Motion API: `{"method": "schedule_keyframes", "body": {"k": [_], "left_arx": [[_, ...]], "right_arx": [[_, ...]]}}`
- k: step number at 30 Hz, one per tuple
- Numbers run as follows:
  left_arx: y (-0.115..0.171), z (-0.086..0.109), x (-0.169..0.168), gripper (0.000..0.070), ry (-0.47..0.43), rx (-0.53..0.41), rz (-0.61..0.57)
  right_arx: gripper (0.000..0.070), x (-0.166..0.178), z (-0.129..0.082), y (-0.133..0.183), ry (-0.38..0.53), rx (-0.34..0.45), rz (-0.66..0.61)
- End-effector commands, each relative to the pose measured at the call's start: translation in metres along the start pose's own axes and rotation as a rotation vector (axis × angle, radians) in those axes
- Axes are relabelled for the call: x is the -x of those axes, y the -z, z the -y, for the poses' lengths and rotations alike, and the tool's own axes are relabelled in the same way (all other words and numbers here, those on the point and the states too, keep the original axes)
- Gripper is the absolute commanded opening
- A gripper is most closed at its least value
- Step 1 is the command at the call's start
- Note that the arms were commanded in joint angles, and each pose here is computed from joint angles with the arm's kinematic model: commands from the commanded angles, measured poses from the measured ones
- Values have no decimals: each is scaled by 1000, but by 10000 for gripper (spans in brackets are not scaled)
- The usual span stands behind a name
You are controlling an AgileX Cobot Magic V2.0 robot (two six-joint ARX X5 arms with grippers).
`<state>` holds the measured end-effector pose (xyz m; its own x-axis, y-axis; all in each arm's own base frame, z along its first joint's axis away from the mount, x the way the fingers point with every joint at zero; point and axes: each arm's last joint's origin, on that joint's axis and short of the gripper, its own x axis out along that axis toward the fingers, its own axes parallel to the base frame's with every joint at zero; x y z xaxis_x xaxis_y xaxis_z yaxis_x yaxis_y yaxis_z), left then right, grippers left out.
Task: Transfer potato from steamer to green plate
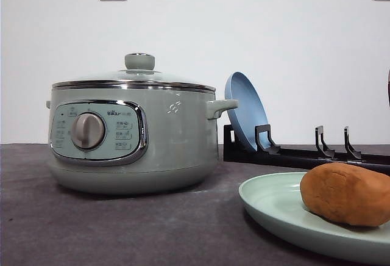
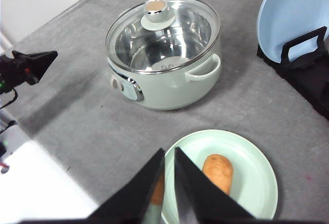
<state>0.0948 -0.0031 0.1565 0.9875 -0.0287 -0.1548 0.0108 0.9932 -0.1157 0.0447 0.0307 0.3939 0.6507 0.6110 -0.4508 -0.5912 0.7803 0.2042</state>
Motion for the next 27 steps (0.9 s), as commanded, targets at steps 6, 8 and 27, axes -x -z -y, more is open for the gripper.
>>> {"method": "schedule_keyframes", "body": {"k": [6, 8, 27], "left_arx": [[7, -1, -2, 26, -7, 0, -24], [7, -1, -2, 26, -7, 0, -24], [7, -1, -2, 26, -8, 0, -24]], "right_arx": [[21, -14, 17, 16, 158, 107, 265], [20, -26, 26, 31, 226, 159, 341], [20, -121, 97, 173, 554, 131, 476]]}}
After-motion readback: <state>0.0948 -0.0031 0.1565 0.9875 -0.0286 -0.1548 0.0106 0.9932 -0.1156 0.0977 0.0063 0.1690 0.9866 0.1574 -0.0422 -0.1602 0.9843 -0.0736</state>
